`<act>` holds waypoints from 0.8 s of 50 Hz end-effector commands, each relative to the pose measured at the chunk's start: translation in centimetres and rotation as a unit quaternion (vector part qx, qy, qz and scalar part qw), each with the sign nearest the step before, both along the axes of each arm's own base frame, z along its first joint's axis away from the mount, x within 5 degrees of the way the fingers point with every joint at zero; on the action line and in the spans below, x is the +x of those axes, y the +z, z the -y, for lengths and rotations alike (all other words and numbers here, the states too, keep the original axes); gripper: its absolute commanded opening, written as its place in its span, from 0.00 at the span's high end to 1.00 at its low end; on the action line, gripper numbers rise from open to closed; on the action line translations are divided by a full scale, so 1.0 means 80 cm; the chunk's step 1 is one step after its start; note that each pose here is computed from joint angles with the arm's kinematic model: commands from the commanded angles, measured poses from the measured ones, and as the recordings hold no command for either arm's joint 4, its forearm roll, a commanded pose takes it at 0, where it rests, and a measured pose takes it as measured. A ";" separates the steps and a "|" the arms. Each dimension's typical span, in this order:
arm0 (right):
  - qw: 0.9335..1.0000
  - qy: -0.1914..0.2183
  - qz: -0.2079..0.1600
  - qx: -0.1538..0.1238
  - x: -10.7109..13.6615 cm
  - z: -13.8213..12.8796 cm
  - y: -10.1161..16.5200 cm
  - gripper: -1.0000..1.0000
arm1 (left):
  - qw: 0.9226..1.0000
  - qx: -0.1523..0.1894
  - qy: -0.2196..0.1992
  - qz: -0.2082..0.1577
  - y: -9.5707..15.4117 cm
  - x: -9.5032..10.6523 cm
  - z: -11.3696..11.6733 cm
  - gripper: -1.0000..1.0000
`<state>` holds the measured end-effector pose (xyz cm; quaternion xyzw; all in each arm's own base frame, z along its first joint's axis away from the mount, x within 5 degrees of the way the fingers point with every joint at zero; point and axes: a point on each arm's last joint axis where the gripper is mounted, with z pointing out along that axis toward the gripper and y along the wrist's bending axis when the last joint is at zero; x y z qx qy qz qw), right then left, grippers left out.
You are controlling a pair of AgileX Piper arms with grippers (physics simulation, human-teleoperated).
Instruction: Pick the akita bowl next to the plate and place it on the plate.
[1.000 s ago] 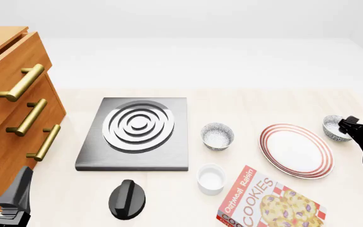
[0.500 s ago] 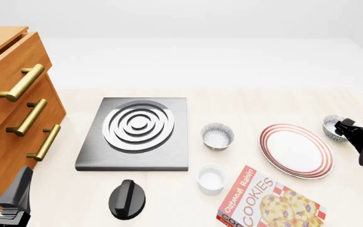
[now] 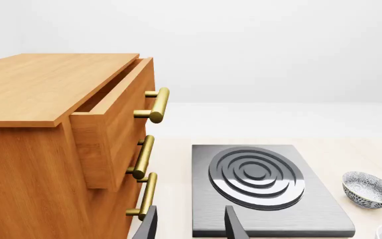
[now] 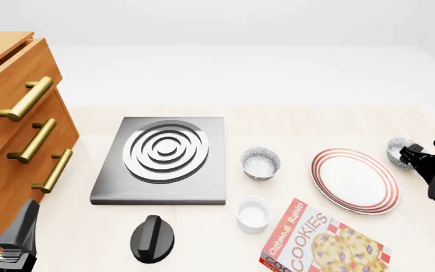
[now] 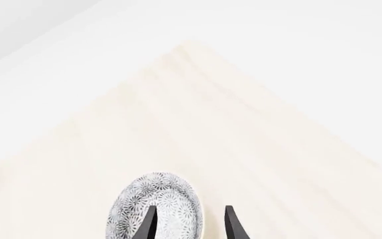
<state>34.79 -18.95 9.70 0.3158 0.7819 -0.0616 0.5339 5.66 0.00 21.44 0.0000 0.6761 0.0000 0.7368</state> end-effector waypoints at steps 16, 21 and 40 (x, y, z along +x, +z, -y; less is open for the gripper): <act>1.000 -0.005 -0.011 0.010 0.001 0.005 -0.014 0.00 | 1.000 0.000 0.000 0.000 0.000 0.000 0.000 0.00; 1.000 -0.006 -0.012 0.011 0.003 0.007 -0.015 0.00 | 1.000 0.000 0.000 0.000 0.000 0.000 0.000 0.00; 1.000 -0.006 -0.009 0.009 0.003 0.007 -0.013 1.00 | 1.000 0.000 0.000 0.000 0.000 0.000 0.000 0.00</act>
